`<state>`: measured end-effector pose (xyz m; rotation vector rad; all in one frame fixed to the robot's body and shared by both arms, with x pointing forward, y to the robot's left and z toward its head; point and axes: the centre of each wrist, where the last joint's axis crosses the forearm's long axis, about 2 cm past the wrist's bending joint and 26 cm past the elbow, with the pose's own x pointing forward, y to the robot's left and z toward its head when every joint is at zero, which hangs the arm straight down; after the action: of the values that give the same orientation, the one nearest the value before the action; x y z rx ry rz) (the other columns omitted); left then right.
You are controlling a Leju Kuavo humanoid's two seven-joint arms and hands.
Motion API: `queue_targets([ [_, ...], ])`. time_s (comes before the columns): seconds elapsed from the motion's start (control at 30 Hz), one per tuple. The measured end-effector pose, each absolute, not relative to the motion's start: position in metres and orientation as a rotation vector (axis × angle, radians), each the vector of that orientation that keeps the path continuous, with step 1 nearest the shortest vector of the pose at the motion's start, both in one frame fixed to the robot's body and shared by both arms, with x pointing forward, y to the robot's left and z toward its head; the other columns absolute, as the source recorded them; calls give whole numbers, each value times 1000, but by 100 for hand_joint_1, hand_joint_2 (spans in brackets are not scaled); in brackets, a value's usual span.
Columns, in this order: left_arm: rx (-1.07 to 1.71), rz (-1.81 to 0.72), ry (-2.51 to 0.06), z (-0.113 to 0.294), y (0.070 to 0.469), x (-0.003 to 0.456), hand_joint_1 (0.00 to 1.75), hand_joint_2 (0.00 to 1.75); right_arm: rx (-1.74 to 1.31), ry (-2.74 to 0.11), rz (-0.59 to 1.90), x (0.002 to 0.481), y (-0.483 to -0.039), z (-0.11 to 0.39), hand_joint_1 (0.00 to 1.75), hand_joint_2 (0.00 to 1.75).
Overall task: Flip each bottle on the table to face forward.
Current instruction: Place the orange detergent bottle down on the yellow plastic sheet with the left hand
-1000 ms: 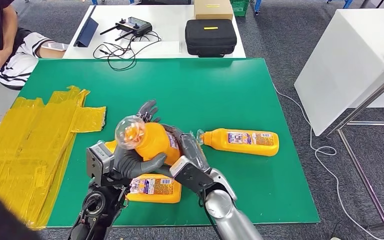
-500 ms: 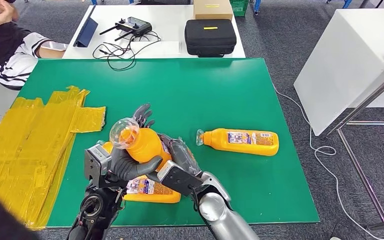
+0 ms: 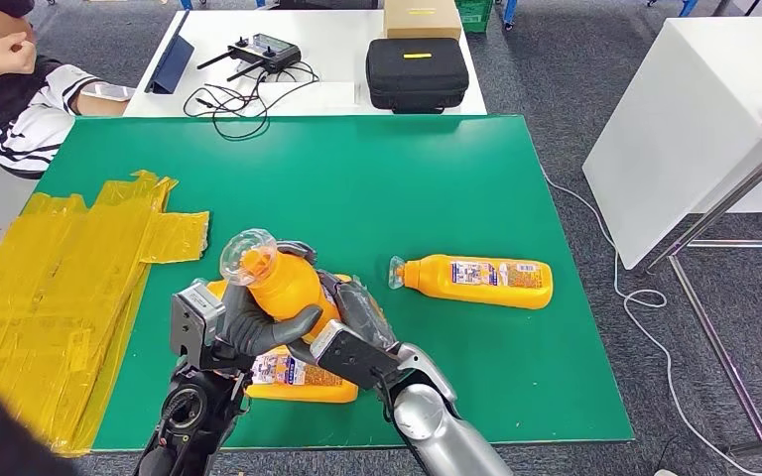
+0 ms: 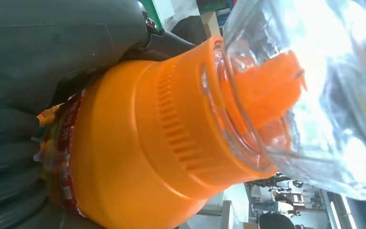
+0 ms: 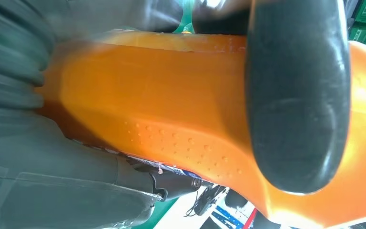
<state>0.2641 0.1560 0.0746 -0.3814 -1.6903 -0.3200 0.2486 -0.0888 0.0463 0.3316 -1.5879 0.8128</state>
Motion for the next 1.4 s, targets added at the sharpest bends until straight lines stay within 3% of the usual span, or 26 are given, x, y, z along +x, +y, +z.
queue_targets([
  [0.17, -375, -314, -1692, 75, 156, 266, 175, 175, 323, -1589, 805, 248, -89, 46, 175, 175],
  [0.2, -375, -312, -1692, 75, 156, 266, 175, 175, 322, -1590, 804, 248, -89, 46, 162, 175],
  [0.3, -372, -307, -1693, 75, 156, 267, 175, 175, 319, -1591, 801, 248, -89, 46, 31, 175],
  [0.33, -367, -303, -1697, 76, 156, 268, 175, 175, 317, -1594, 798, 247, -89, 45, 0, 175],
  [0.73, -16, -191, -1843, 94, 190, 285, 175, 175, 247, -1676, 734, 235, -90, 48, 0, 175],
  [0.9, 567, -210, -1971, 116, 220, 294, 175, 175, 91, -1746, 759, 233, -98, 54, 0, 175],
  [1.03, 1305, -588, -2103, 151, 243, 302, 175, 175, -32, -1755, 855, 233, -101, 58, 0, 175],
  [1.17, 1690, -740, -1938, 177, 273, 307, 175, 175, -111, -1716, 1020, 235, -94, 60, 0, 175],
  [1.3, 1857, -453, -1668, 199, 309, 329, 175, 175, -115, -1664, 1146, 238, -87, 57, 0, 175],
  [1.4, 1885, -285, -1555, 218, 300, 363, 175, 175, -99, -1635, 1215, 241, -81, 56, 0, 175],
])
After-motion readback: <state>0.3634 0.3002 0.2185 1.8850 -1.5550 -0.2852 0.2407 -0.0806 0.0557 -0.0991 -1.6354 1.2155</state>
